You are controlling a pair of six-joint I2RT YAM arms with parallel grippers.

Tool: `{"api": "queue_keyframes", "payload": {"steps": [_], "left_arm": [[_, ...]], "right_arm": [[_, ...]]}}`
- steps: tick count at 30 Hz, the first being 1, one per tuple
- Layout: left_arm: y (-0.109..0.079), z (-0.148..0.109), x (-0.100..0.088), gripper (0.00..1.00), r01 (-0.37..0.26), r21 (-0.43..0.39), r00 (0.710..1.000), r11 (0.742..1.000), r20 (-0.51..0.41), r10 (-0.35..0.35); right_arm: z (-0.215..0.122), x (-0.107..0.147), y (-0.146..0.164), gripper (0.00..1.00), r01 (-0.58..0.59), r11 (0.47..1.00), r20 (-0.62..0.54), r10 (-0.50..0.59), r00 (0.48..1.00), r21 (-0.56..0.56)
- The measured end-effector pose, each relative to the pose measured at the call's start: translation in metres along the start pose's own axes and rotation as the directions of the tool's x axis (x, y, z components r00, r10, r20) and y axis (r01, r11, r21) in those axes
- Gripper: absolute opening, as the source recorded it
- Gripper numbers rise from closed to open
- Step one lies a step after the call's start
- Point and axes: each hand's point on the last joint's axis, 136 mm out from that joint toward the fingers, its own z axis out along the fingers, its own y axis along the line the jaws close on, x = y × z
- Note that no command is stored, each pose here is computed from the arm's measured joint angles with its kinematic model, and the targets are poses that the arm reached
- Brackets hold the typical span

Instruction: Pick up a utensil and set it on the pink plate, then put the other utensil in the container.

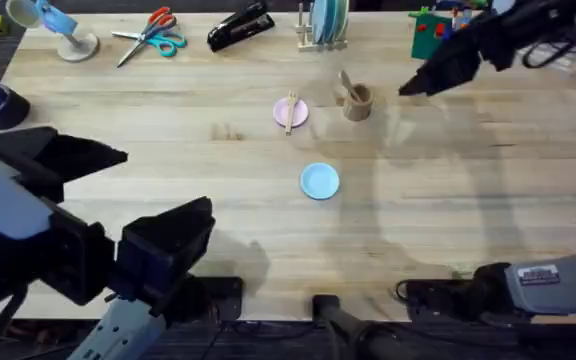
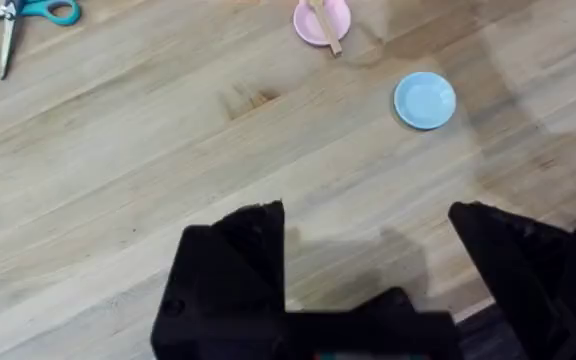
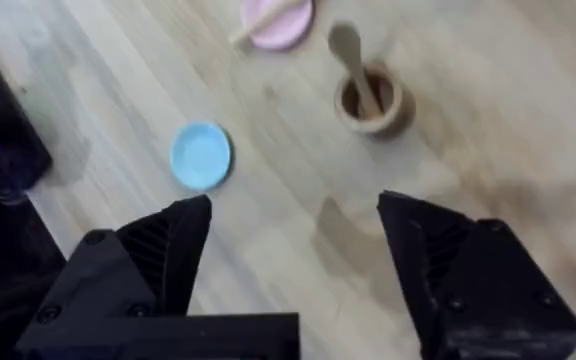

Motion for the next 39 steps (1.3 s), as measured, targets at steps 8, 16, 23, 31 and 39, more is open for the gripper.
{"api": "queue_keyframes", "payload": {"steps": [8,16,23,31,39], "left_arm": [[0.001,0.0,-0.007,0.994,-0.001,-0.002,1.0,1.0,0.029,0.001],[0.001,0.0,-0.009,0.994,-0.001,-0.003,0.999,1.0,0.037,0.001],[0.001,0.0,-0.009,0.994,-0.001,-0.003,0.999,1.0,0.036,0.001],[0.001,0.0,-0.009,0.993,-0.001,-0.003,0.999,1.0,0.037,0.001],[0.001,0.0,-0.009,0.993,-0.001,-0.003,0.999,1.0,0.038,0.001]], "right_arm": [[-0.039,0.028,0.022,0.995,-0.08,0.974,-0.117,0.107,0.987,0.211],[-0.076,0.043,0.054,0.995,-0.139,0.943,-0.079,0.17,0.982,0.302],[-0.099,0.047,0.073,0.995,-0.148,0.919,-0.008,0.162,0.987,0.364],[-0.094,0.066,0.082,0.995,-0.169,0.901,0.058,0.159,0.986,0.399],[-0.091,0.08,0.089,0.995,-0.178,0.89,0.107,0.146,0.983,0.421]]}}
